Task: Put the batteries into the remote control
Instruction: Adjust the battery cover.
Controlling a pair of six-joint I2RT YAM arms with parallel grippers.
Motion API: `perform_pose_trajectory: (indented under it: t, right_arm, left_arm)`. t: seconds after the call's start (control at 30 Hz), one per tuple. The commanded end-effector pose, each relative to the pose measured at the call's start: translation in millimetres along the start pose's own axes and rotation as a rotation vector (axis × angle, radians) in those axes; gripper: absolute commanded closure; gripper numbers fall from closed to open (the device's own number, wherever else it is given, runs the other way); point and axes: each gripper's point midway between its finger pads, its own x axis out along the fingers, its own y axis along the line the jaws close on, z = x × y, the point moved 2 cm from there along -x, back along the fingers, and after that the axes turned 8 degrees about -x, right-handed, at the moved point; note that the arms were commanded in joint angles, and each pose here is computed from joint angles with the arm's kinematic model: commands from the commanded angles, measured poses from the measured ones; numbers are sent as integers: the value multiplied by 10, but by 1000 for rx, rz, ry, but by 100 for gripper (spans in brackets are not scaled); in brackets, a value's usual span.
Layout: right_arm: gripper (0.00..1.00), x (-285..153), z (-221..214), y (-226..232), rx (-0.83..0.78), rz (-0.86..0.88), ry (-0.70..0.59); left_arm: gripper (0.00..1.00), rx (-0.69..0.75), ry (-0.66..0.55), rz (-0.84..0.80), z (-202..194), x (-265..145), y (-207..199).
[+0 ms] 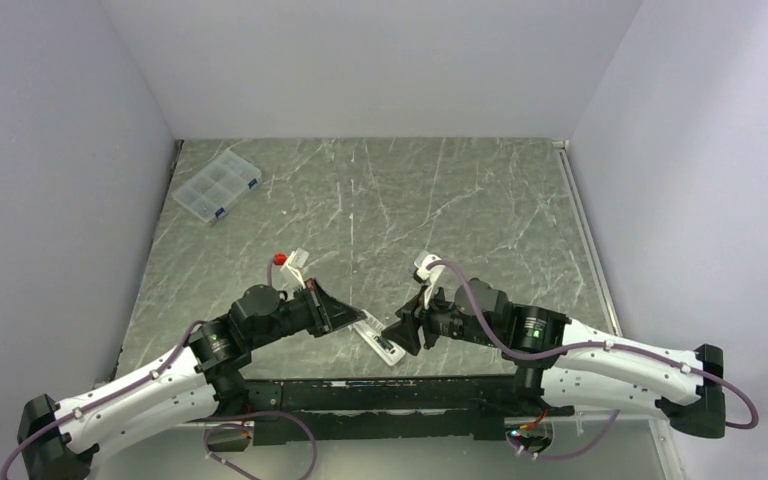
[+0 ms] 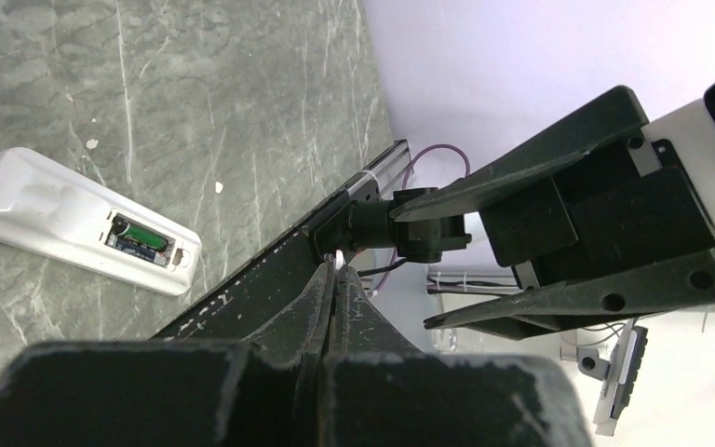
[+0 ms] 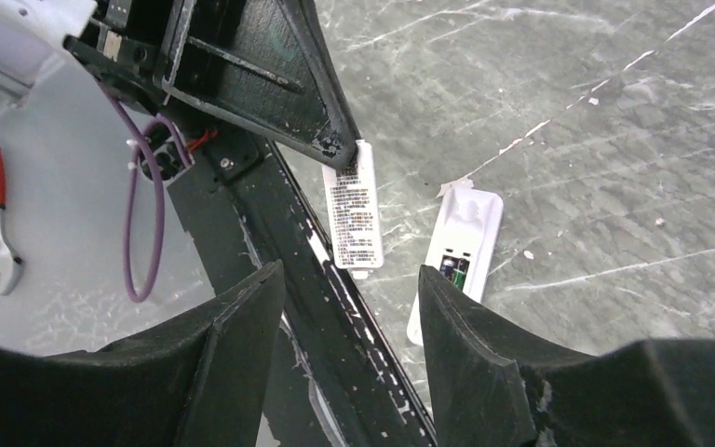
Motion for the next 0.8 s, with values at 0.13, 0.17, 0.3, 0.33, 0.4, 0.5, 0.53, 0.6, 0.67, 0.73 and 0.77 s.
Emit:
perform_pose_trajectory:
  t: [0.13, 0.17, 0.3, 0.33, 0.4, 0.5, 0.53, 0.6, 0.67, 0.73, 0.77]
  right_arm:
    - [41, 84, 90, 23, -65, -34, -45]
    - [41, 103, 81, 28, -65, -33, -47]
    - [41, 165, 79, 48, -85, -48, -46]
    - [41, 179, 84, 60, -91, -45, -46]
    - [40, 208, 89, 82, -101, -40, -44]
    - [40, 244, 79, 80, -113, -50, -34]
    - [40, 249, 86, 79, -117, -55, -34]
    - [40, 256, 91, 68, -123, -68, -37]
    - [40, 257, 89, 53, -132, -83, -37]
    - [40, 259, 87, 29, -140, -101, -37]
    - [40, 259, 89, 20, -142, -106, -38]
  left_arm:
    - [100, -66, -35, -23, 96, -11, -128]
    - [100, -75, -34, -21, 97, -10, -115]
    - [100, -115, -31, -29, 102, -13, -92]
    - [100, -122, -27, -31, 101, -16, -93]
    - [100, -134, -25, -33, 102, -18, -88]
    - [100, -149, -24, -41, 115, -25, -105]
    - [100, -151, -23, -44, 116, -24, -110]
    - [100, -153, -20, -46, 121, -28, -119]
    - [100, -153, -16, -49, 121, -31, -129]
    - [100, -155, -13, -51, 120, -34, -134]
    - [100, -156, -12, -52, 122, -33, -136]
